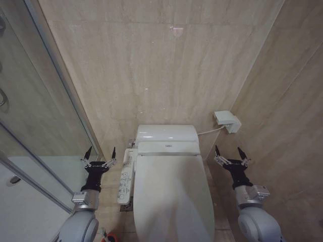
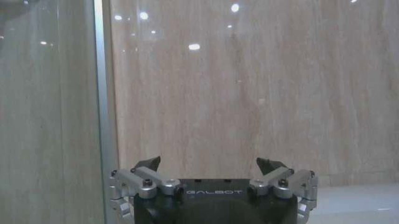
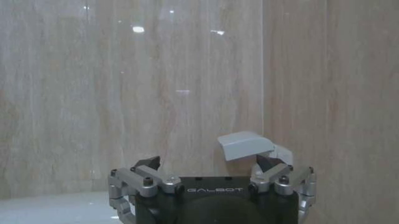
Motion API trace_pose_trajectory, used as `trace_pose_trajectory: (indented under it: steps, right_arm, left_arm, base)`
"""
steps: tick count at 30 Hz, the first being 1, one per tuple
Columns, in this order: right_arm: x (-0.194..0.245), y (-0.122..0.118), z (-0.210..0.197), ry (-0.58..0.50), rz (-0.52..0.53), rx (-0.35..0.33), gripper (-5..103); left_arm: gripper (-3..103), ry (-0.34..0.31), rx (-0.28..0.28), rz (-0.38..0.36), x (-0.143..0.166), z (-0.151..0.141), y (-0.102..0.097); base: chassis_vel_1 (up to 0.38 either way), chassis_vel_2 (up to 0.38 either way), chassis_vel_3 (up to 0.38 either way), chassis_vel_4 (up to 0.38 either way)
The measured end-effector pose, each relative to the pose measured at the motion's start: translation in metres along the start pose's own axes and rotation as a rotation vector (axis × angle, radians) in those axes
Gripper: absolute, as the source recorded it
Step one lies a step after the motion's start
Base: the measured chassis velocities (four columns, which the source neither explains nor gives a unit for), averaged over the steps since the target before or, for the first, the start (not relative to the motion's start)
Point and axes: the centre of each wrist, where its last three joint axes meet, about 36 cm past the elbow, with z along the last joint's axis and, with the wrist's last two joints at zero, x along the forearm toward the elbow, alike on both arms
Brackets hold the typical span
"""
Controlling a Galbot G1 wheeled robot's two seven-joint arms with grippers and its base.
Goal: Open the toilet lid, clean the toilet bowl with a toilet brush, close the toilet lid, and flush.
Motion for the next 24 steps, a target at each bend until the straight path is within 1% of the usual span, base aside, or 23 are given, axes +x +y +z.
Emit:
trace_pose_trajectory:
  steps: [3,8,12,13,16,17,18,21,22,24]
  right_arm:
    - [0.000,0.000,0.000,0.000,0.000,0.000,100]
    - [0.000,0.000,0.000,0.000,0.000,0.000,100]
    - [0.000,0.000,0.000,0.000,0.000,0.000,100]
    - [0.000,0.000,0.000,0.000,0.000,0.000,100]
    - [0.000,0.000,0.000,0.000,0.000,0.000,100]
    - [0.000,0.000,0.000,0.000,0.000,0.000,100]
    - [0.000,0.000,0.000,0.000,0.000,0.000,100]
    - [0.000,0.000,0.000,0.000,0.000,0.000,100]
    - [0.000,0.000,0.000,0.000,0.000,0.000,100]
    - [0.000,0.000,0.000,0.000,0.000,0.000,100]
  left_arm:
    - [100,0.010,0.013,0.003,-0.003,0.005,-0.001]
    - [100,0.050,0.037,0.018,-0.013,0.022,0.002]
    - [100,0.083,0.031,0.025,-0.030,0.044,0.012]
    - [100,0.083,0.031,0.025,-0.030,0.044,0.012]
    - [100,0.090,0.029,0.031,-0.050,0.056,0.018]
    - [100,0.087,0.034,0.033,-0.062,0.060,0.019]
    - [100,0.087,0.034,0.033,-0.062,0.060,0.019]
    - [100,0.071,0.041,0.040,-0.087,0.067,0.023]
    - [100,0.071,0.041,0.040,-0.087,0.067,0.023]
    - [100,0.072,0.037,0.037,-0.103,0.076,0.029]
  base:
    - [-0.072,0.075,0.080,-0.056]
    - [-0.059,0.068,0.050,-0.065]
    - [0.000,0.000,0.000,0.000]
    - [0.000,0.000,0.000,0.000]
    - [0.000,0.000,0.000,0.000]
    - [0.000,0.000,0.000,0.000]
    - [0.000,0.000,0.000,0.000]
    - [0.000,0.000,0.000,0.000]
    - [0.000,0.000,0.000,0.000]
    - [0.000,0.000,0.000,0.000]
